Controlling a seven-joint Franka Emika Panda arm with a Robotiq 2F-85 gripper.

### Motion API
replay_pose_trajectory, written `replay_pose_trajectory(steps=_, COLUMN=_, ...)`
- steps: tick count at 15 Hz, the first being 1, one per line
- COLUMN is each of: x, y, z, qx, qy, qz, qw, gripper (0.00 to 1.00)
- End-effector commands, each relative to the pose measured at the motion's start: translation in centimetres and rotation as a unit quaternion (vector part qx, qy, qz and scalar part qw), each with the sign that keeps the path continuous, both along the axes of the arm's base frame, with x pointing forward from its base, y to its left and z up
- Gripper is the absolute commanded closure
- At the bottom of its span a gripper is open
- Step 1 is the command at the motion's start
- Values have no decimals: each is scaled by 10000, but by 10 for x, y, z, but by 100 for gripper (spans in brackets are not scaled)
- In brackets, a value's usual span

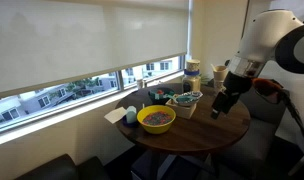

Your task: Remove the paper plate from the wooden box and place it on the table

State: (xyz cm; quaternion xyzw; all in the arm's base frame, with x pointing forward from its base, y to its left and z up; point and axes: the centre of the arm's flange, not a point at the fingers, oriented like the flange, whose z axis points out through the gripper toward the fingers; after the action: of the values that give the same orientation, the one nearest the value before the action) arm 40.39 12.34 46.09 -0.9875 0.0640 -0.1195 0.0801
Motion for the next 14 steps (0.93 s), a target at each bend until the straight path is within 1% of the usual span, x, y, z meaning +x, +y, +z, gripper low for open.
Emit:
replay_pose_trajectory(steps=1, x=0, y=0, z=0, qx=0, qy=0, qz=0, qw=10000, gripper=0)
replay_pose_trajectory(steps=2, x=4, y=-5, z=11, qx=-27, qy=-281, qz=-444, qw=9986, gripper=0)
replay_pose_trajectory(steps=3, x=5, y=-9, z=17, qx=-58, qy=-419, qz=-666, qw=9969, gripper=0)
replay_pose_trajectory(steps=5, x=10, y=-28, z=38, qx=45, qy=-745, qz=-1103, qw=9911, gripper=0)
replay_pose_trajectory(steps=7, x=16, y=-52, z=55, qx=97, qy=-1024, qz=-1534, qw=9828, gripper=0)
replay_pose_trajectory(steps=9, x=23, y=-82, z=71, qx=198, qy=-1252, qz=-1995, qw=9717, gripper=0)
replay_pose_trajectory(steps=11, x=39, y=-110, z=71, qx=431, qy=-1327, qz=-2506, qw=9580, gripper=0)
replay_pose_trajectory(steps=12, x=49, y=-121, z=65, qx=523, qy=-1284, qz=-2773, qw=9507, gripper=0)
replay_pose_trajectory(steps=13, x=56, y=-129, z=60, qx=558, qy=-1252, qz=-2862, qw=9483, gripper=0)
replay_pose_trajectory(steps=14, x=65, y=-135, z=52, qx=565, qy=-1249, qz=-2785, qw=9506, gripper=0)
